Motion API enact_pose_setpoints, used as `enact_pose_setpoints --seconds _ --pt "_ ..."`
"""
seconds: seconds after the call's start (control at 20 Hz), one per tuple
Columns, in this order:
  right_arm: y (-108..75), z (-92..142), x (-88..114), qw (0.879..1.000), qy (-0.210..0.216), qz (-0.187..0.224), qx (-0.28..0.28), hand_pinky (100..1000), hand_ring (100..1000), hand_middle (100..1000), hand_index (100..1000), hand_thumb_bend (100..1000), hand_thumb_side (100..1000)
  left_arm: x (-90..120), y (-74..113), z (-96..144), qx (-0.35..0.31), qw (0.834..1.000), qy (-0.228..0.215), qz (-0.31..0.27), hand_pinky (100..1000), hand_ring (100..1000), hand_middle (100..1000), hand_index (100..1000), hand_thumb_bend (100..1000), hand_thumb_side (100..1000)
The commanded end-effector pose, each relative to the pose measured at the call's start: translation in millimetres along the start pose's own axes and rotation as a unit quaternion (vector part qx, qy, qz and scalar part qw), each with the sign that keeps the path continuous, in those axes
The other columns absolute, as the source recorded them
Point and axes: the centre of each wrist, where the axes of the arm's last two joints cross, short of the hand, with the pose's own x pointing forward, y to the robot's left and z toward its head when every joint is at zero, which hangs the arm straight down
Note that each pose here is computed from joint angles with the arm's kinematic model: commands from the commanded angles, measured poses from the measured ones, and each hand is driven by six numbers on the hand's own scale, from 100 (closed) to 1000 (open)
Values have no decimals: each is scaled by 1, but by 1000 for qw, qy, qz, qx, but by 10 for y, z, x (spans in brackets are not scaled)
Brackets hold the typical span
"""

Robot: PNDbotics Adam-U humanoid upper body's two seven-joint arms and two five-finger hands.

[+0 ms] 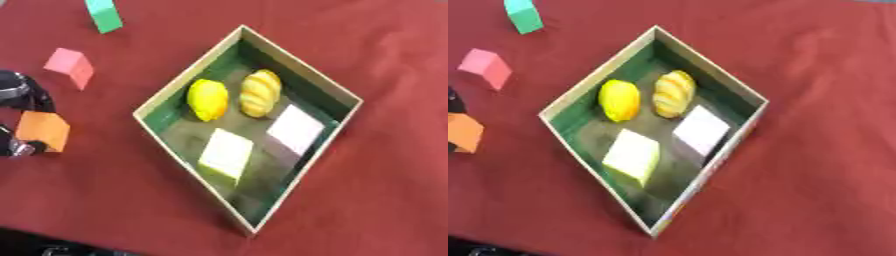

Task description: Pick up objects on the table and place them in the box.

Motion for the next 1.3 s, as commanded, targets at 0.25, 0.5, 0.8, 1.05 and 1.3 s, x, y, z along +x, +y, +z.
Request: enact_pose_setpoints --seconds 0.25,0.5,0.8,1.05,1.3 --pt "-57 -22 56 1000 -8 10 -2 824 846 710 813 100 584 474 564 336 100 991 -79 -30 699 596 553 681 315 100" --pt "21 16 25 1000 10 -10 8 821 841 701 802 100 613 807 826 317 123 979 -162 -19 697 588 547 682 290 100" --pt "118 70 -15 998 38 -46 2 817 836 691 797 100 648 1195 1074 244 132 962 -238 2 693 577 539 684 243 100" --pt "128 66 -15 998 38 -54 -5 816 838 693 798 100 643 1437 1132 125 117 952 -284 12 692 574 537 686 223 100" --pt "143 46 -5 998 35 -57 -5 815 838 693 798 100 643 1620 1089 26 90 946 -312 11 697 576 538 689 243 100"
